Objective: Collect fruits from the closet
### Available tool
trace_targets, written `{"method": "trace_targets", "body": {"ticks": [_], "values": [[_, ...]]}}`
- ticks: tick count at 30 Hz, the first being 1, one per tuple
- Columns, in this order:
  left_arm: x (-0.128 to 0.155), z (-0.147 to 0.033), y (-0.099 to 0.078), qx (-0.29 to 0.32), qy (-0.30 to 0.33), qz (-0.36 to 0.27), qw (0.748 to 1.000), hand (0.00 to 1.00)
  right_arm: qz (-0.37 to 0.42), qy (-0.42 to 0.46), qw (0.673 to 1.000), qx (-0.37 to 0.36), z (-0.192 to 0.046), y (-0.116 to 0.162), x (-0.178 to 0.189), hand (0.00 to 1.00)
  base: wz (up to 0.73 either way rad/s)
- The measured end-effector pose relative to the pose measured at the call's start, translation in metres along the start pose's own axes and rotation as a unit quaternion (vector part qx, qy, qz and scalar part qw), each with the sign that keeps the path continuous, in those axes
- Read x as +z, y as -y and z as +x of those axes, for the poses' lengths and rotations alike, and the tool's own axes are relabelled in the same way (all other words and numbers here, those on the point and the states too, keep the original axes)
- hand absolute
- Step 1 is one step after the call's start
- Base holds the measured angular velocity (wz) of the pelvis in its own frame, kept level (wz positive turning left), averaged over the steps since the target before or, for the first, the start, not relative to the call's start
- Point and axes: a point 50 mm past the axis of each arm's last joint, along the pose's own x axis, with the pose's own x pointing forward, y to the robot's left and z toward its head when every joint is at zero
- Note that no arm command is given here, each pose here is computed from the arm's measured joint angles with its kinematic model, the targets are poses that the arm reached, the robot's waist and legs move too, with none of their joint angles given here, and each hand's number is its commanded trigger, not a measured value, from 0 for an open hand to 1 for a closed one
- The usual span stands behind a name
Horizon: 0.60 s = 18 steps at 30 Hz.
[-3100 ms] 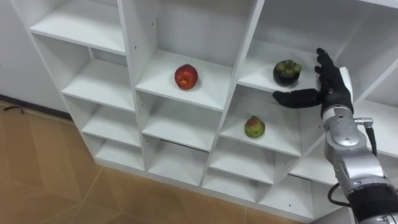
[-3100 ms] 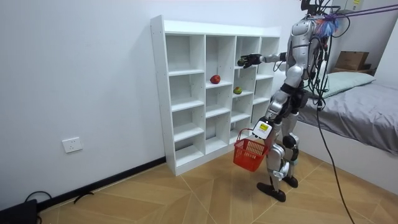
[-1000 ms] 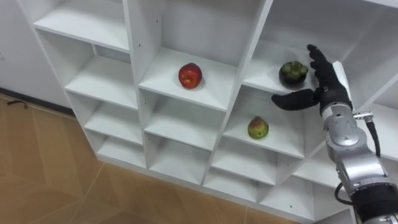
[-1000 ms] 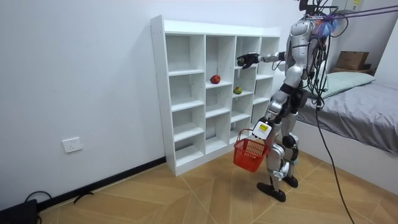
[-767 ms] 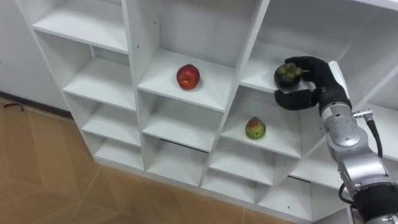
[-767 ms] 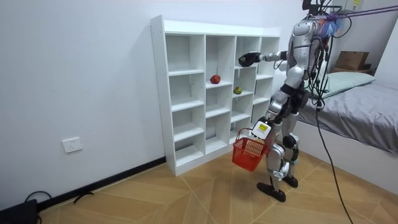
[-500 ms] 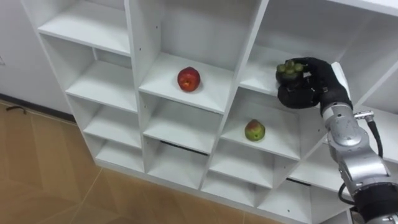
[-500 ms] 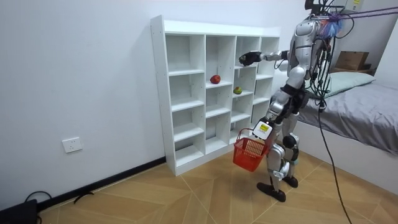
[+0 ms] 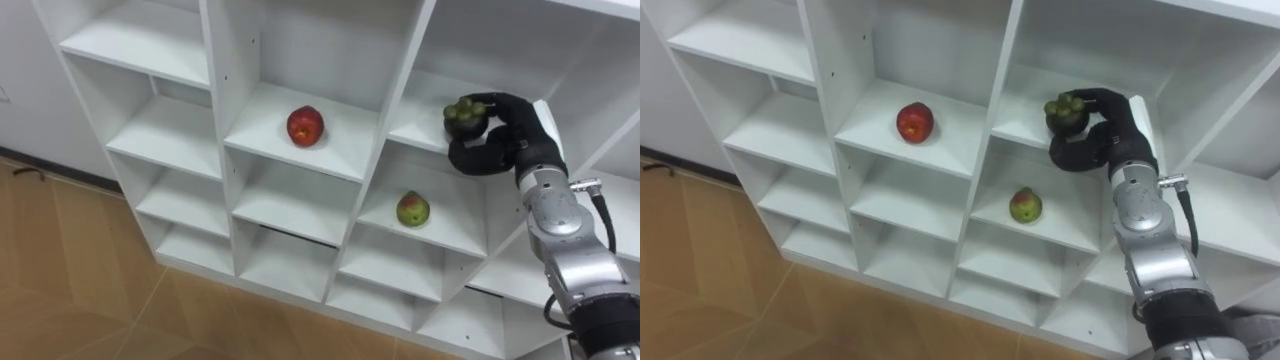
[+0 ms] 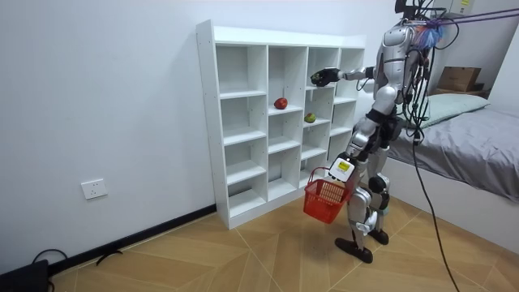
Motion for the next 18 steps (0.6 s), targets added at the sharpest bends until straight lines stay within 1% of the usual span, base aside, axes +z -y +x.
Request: {"method": "trace_targets", "body": {"ticks": [6, 10, 13, 15, 18], "values": [[0.006, 0.0, 0.005, -0.008, 0.012, 0.011, 1.0, 1.0, -0.007, 0.024, 1.0, 0.003, 0.0, -0.001, 0.011, 1.0, 0.01], [0.026, -0.001, 0.011, -0.02, 0.056, 0.018, 0.998, 1.0, -0.003, 0.045, 0.999, 0.005, -0.001, -0.003, 0.02, 1.0, 0.09], [0.043, -0.002, 0.015, -0.027, 0.087, 0.016, 0.996, 1.0, 0.001, 0.067, 0.998, 0.007, -0.007, -0.004, 0.026, 1.0, -0.01], [0.05, -0.002, 0.019, -0.033, 0.098, 0.02, 0.994, 1.0, 0.007, 0.079, 0.997, 0.01, -0.012, -0.006, 0.03, 1.0, -0.06], [0.064, -0.006, 0.033, -0.052, 0.129, 0.034, 0.99, 1.0, 0.017, 0.086, 0.996, 0.012, -0.016, -0.008, 0.032, 1.0, -0.06]]}}
